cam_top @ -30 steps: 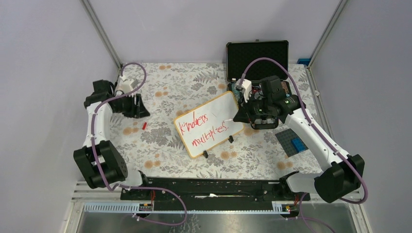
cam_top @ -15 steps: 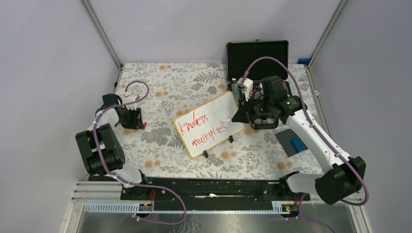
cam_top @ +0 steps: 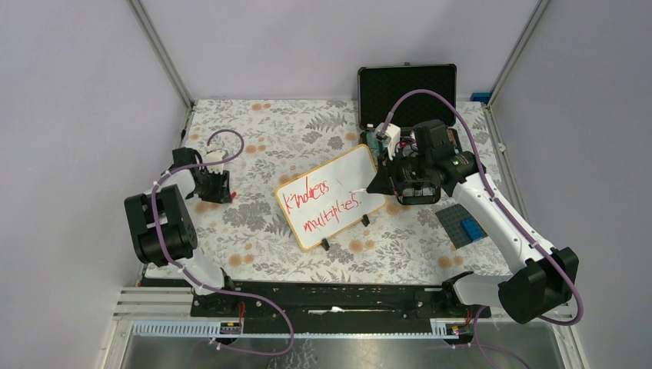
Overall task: Write a sentence on the whiteboard
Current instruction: Pick up the pen cap from the center of the board.
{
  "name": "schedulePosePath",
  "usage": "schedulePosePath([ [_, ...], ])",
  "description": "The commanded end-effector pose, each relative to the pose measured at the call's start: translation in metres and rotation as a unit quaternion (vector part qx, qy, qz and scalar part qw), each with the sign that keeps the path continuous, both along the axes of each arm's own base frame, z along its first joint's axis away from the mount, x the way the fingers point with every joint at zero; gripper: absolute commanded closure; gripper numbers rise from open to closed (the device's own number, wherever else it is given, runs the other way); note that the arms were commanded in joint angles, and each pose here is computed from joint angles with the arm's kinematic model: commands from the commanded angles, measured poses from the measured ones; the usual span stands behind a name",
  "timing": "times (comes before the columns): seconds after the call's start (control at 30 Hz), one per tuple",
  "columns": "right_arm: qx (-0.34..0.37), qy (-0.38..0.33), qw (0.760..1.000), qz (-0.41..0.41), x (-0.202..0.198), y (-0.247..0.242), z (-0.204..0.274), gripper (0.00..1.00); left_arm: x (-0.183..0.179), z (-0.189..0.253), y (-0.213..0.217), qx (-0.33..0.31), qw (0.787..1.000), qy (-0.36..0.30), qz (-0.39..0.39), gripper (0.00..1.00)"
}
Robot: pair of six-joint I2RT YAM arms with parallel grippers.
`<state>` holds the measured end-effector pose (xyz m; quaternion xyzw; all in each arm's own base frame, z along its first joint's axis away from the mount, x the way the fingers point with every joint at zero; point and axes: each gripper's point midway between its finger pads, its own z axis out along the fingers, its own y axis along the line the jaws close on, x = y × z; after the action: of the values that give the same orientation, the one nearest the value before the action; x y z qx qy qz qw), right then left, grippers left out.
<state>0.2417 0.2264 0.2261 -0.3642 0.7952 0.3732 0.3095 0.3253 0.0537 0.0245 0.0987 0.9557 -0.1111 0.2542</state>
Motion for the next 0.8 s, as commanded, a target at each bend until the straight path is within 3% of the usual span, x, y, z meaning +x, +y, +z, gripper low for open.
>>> schedulePosePath([
  [0.0,0.015,-0.016,1.0,0.001,0.003,0.001,0.012,1.0,0.01,-0.006,0.0,0.032,0.999,-0.016,-0.012,0.63],
  [0.3,0.011,-0.018,1.0,-0.001,0.003,0.0,0.01,1.0,0.002,-0.025,-0.011,0.042,0.999,0.009,-0.03,0.67],
  [0.5,0.011,-0.023,1.0,-0.003,0.006,0.001,0.014,1.0,-0.002,-0.018,-0.013,0.039,0.998,0.014,-0.043,0.94],
  [0.57,0.013,-0.023,1.0,-0.005,0.008,0.002,0.017,1.0,0.002,0.0,-0.017,0.03,0.998,0.005,-0.047,1.0],
  [0.67,0.017,-0.029,0.999,-0.008,0.012,0.003,0.025,1.0,0.02,0.052,-0.021,0.018,0.998,-0.043,-0.053,1.0],
  [0.77,0.032,-0.028,0.999,-0.009,0.016,0.005,0.036,1.0,0.042,0.134,-0.037,-0.016,0.99,-0.119,-0.078,1.0],
])
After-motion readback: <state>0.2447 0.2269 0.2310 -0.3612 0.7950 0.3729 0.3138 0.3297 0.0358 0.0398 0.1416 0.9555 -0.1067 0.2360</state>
